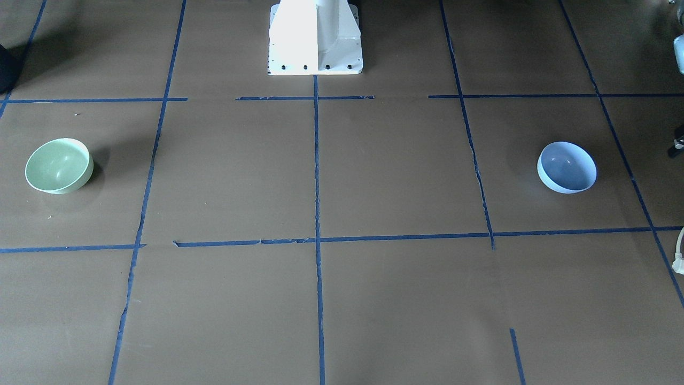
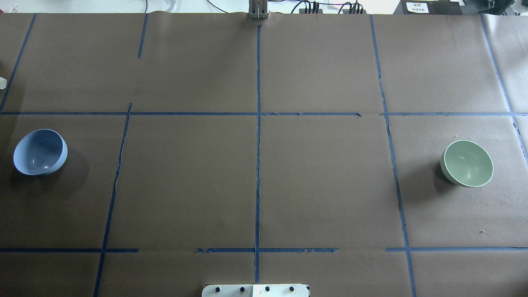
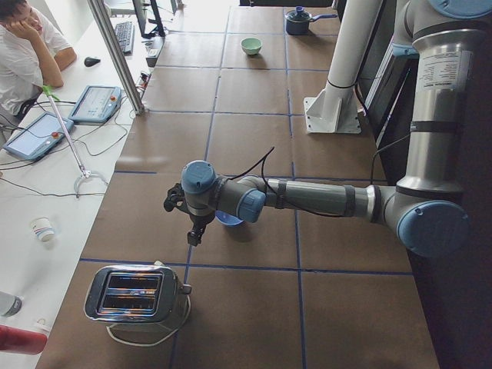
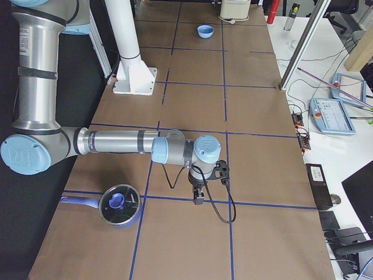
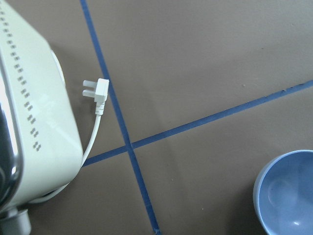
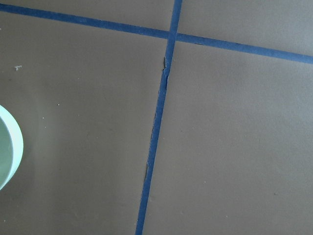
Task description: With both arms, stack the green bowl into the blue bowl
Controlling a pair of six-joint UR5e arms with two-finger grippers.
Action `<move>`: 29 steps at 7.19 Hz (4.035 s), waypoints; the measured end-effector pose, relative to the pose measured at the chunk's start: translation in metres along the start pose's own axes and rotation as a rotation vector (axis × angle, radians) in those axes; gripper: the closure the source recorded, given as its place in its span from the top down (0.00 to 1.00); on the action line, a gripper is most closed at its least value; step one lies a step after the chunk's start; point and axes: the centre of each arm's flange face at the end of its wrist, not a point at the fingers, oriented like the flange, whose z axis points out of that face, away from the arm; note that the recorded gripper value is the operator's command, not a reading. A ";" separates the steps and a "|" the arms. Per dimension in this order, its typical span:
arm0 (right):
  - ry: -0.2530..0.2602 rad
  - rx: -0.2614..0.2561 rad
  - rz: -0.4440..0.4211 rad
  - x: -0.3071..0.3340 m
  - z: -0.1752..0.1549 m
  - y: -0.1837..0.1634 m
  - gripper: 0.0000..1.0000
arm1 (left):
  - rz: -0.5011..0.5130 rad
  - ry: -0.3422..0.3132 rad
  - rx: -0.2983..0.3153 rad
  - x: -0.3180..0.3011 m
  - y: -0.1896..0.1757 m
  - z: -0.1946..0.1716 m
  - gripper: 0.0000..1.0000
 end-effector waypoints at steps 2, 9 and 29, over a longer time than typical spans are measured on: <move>0.000 -0.003 -0.002 -0.001 0.001 0.000 1.00 | -0.136 0.035 0.008 0.038 0.011 0.040 1.00; 0.000 -0.011 0.001 0.001 0.005 0.000 1.00 | -0.288 -0.024 -0.005 0.094 0.049 0.126 0.00; 0.005 0.009 -0.020 -0.007 -0.005 -0.013 1.00 | -0.496 0.175 0.003 0.604 -0.106 0.140 1.00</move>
